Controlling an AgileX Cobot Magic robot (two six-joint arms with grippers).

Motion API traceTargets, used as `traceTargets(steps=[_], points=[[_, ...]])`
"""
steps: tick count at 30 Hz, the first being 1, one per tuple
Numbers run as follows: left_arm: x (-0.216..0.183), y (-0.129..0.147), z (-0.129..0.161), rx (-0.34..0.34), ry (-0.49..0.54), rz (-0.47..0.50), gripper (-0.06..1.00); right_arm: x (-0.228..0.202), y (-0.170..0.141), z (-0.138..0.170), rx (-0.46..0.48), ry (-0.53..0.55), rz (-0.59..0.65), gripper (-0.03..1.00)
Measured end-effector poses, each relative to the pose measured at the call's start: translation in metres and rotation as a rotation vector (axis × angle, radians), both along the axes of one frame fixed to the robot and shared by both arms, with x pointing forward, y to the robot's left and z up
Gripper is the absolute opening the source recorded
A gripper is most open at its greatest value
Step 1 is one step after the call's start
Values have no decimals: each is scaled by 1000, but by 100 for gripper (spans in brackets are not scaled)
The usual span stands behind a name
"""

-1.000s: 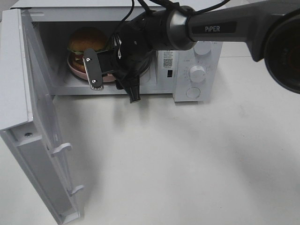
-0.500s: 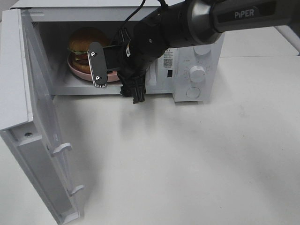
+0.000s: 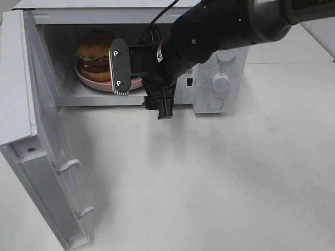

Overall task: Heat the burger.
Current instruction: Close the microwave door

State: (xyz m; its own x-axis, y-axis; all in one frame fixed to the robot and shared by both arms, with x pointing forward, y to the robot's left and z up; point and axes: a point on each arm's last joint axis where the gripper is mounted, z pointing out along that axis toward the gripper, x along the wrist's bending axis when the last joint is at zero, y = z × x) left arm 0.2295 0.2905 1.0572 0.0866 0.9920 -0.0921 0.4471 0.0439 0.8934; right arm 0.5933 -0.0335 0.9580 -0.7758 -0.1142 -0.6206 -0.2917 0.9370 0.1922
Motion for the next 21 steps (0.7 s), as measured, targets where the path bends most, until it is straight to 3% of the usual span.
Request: traceTargets(steps=[13,21], points=[[0,0,0,0,0,0,97,-42,-31,16,115,47,-113,78],[0,0,0,0,0,0,97,-71,-53,26,233,118,-266,76]])
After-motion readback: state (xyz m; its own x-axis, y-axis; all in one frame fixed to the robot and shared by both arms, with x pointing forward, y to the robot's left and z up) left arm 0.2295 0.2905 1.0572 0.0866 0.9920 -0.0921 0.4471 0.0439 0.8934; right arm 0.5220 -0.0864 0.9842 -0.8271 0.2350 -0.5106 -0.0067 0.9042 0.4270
